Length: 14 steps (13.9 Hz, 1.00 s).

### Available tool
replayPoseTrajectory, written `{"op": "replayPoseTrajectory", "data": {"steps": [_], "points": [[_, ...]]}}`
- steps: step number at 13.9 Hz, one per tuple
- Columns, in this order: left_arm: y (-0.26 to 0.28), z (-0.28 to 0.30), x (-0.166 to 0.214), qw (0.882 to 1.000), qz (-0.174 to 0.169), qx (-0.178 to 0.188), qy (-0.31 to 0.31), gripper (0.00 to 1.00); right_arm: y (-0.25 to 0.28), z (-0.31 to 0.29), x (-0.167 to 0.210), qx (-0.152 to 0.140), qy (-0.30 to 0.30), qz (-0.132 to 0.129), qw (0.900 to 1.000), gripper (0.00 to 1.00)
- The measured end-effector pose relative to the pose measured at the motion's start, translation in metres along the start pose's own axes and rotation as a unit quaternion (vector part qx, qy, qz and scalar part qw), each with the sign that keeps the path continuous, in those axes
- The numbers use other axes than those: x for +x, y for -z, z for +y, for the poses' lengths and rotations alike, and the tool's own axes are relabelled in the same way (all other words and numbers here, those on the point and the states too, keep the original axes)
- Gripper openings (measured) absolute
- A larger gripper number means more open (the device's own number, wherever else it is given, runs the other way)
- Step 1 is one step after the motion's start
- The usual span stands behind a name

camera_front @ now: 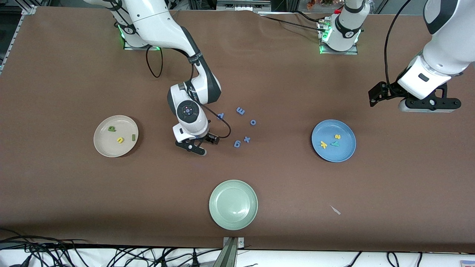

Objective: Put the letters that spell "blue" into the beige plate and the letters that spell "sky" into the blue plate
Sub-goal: 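Move the right gripper to the orange o among the letters, then close the right gripper on the orange o and lift it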

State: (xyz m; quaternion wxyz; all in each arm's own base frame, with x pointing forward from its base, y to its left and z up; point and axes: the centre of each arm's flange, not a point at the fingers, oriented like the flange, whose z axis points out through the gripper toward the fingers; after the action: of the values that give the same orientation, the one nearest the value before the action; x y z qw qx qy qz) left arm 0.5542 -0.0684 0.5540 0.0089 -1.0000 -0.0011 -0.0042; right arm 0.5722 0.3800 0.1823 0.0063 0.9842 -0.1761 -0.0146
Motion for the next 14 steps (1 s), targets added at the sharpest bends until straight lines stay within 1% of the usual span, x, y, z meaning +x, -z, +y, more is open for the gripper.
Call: {"op": "replayPoseTrajectory", "data": {"steps": [2, 3, 4, 5, 6, 7, 8, 9, 10, 11, 12, 14], "points": [[-0.0001, 0.0001, 0.0, 1.0, 0.0, 0.0, 0.0, 1.0, -0.0005, 0.0002, 0.0, 0.0, 0.0, 0.0, 1.0, 0.54], [-0.0001, 0.0007, -0.0001, 1.0, 0.0, 0.0, -0.001, 1.0, -0.0013, 0.0004, 0.0, -0.001, 0.0, 0.0, 1.0, 0.47], [-0.0001, 0.0009, -0.0002, 1.0, 0.0, 0.0, -0.001, 1.0, -0.0025, 0.0002, -0.0006, -0.001, 0.0, -0.001, 1.0, 0.46], [-0.0002, 0.0006, -0.0002, 1.0, -0.001, 0.0, -0.001, 1.0, -0.0033, -0.0008, -0.0022, -0.001, 0.001, -0.002, 1.0, 0.39], [-0.0004, 0.0003, -0.0004, 1.0, -0.002, 0.0, 0.0, 1.0, -0.003, -0.0019, -0.0031, 0.0, 0.002, -0.002, 1.0, 0.29], [-0.0007, 0.0002, -0.0007, 1.0, -0.003, 0.0, 0.0, 1.0, -0.003, -0.0019, -0.0031, 0.0, 0.002, -0.002, 1.0, 0.28], [-0.0008, 0.0002, -0.0008, 1.0, -0.004, 0.001, 0.0, 1.0, -0.0029, -0.002, -0.0032, 0.0, 0.002, -0.002, 1.0, 0.23], [-0.0009, 0.0002, -0.0009, 1.0, -0.004, 0.001, 0.0, 1.0, -0.0029, -0.0021, -0.0032, 0.0, 0.002, -0.002, 1.0, 0.22], [-0.001, 0.0002, -0.001, 1.0, -0.005, 0.001, 0.0, 1.0, -0.0029, -0.0023, -0.0034, 0.0, 0.003, -0.002, 1.0, 0.19], [-0.001, 0.0001, -0.0011, 1.0, -0.005, 0.001, 0.0, 1.0, -0.0028, -0.0024, -0.0034, 0.001, 0.004, -0.002, 1.0, 0.19], [-0.0011, 0.0001, -0.0011, 1.0, -0.006, 0.001, 0.0, 1.0, -0.0027, -0.0025, -0.0033, 0.001, 0.005, -0.002, 1.0, 0.15], [-0.0012, 0.0001, -0.0012, 1.0, -0.006, 0.001, 0.0, 1.0, -0.0026, -0.0023, -0.003, 0.001, 0.007, -0.002, 1.0, 0.15]]}}
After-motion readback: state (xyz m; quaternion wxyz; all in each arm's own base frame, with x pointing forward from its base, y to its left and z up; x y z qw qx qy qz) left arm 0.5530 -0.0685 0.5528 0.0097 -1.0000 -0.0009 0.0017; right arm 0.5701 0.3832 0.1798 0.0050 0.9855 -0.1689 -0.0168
